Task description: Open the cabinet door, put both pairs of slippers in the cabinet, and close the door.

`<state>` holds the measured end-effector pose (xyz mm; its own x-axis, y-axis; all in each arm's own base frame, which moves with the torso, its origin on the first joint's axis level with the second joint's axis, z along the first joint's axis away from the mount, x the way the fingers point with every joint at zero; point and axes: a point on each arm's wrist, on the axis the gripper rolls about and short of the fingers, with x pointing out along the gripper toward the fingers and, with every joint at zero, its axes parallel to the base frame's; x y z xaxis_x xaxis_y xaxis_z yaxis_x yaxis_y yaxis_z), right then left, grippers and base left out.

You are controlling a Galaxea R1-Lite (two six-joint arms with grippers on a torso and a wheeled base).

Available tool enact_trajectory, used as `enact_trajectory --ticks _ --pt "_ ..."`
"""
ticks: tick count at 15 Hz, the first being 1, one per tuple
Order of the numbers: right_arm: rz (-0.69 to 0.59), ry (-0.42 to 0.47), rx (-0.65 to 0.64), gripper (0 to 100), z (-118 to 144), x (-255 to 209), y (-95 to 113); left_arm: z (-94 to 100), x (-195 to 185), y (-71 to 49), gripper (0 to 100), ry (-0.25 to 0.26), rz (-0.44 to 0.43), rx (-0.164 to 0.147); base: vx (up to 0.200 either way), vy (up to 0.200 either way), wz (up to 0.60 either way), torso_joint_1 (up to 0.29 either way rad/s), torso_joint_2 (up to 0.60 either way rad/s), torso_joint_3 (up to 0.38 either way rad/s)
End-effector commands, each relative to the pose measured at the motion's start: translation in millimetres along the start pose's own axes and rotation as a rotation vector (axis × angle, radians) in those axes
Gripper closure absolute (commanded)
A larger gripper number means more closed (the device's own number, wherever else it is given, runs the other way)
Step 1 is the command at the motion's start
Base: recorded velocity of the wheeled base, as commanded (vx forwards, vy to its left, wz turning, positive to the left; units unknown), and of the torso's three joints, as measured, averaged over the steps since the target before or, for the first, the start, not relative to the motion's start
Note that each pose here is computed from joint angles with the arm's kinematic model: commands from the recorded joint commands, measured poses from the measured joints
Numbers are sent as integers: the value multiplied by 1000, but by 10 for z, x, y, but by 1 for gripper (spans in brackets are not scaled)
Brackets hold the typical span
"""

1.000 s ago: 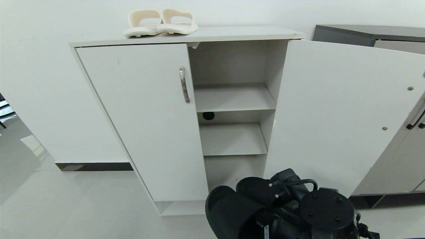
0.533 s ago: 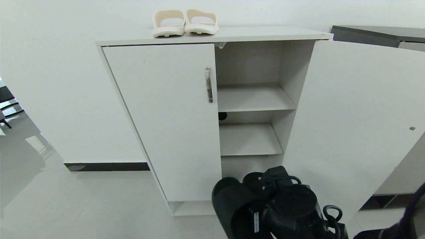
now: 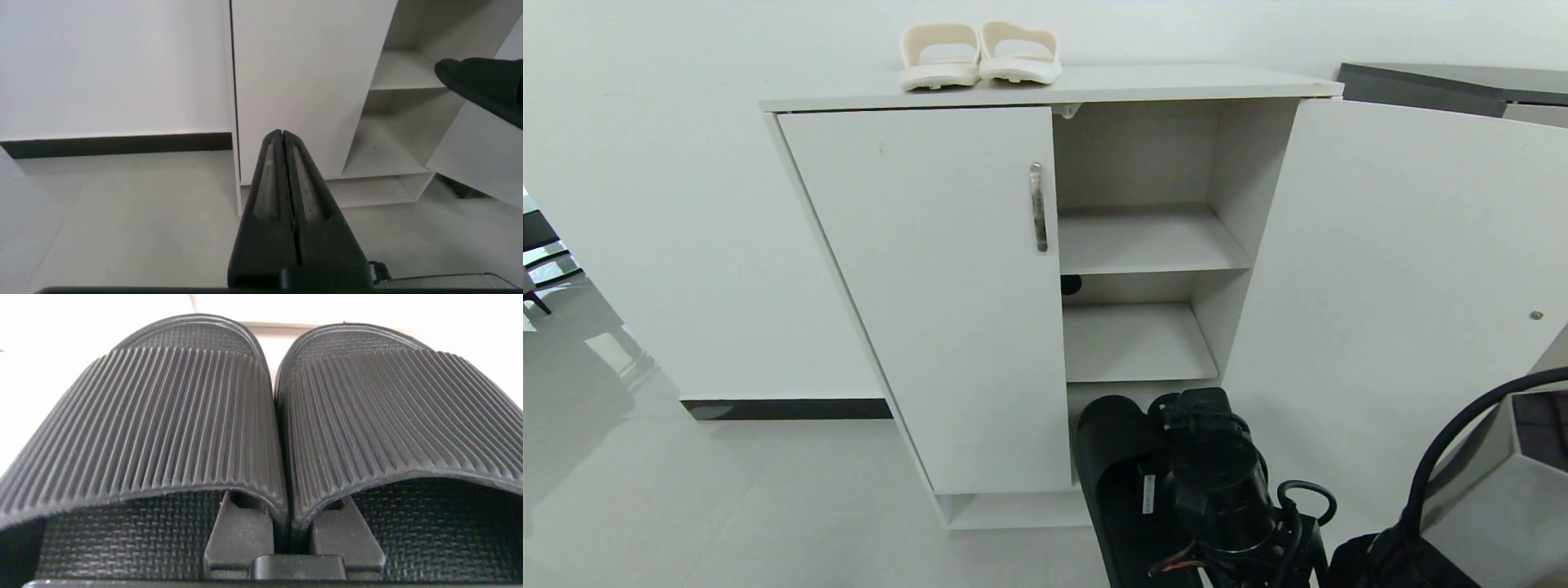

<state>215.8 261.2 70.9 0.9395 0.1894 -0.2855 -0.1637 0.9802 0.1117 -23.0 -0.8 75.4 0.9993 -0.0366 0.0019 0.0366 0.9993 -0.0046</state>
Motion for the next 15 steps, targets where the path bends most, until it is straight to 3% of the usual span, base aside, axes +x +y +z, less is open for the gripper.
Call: enact_trajectory --ticks 1,8,15 --pt "-11 3 1 100 -11 43 -20 0 1 0 100 2 0 0 0 0 0 0 0 0" --pt "-12 -9 8 100 21 83 -2 0 1 0 100 2 1 -2 0 0 0 3 1 -178" --pt "-21 -90 -8 100 305 258 33 0 1 1 100 2 6 6 0 0 0 4 1 -198"
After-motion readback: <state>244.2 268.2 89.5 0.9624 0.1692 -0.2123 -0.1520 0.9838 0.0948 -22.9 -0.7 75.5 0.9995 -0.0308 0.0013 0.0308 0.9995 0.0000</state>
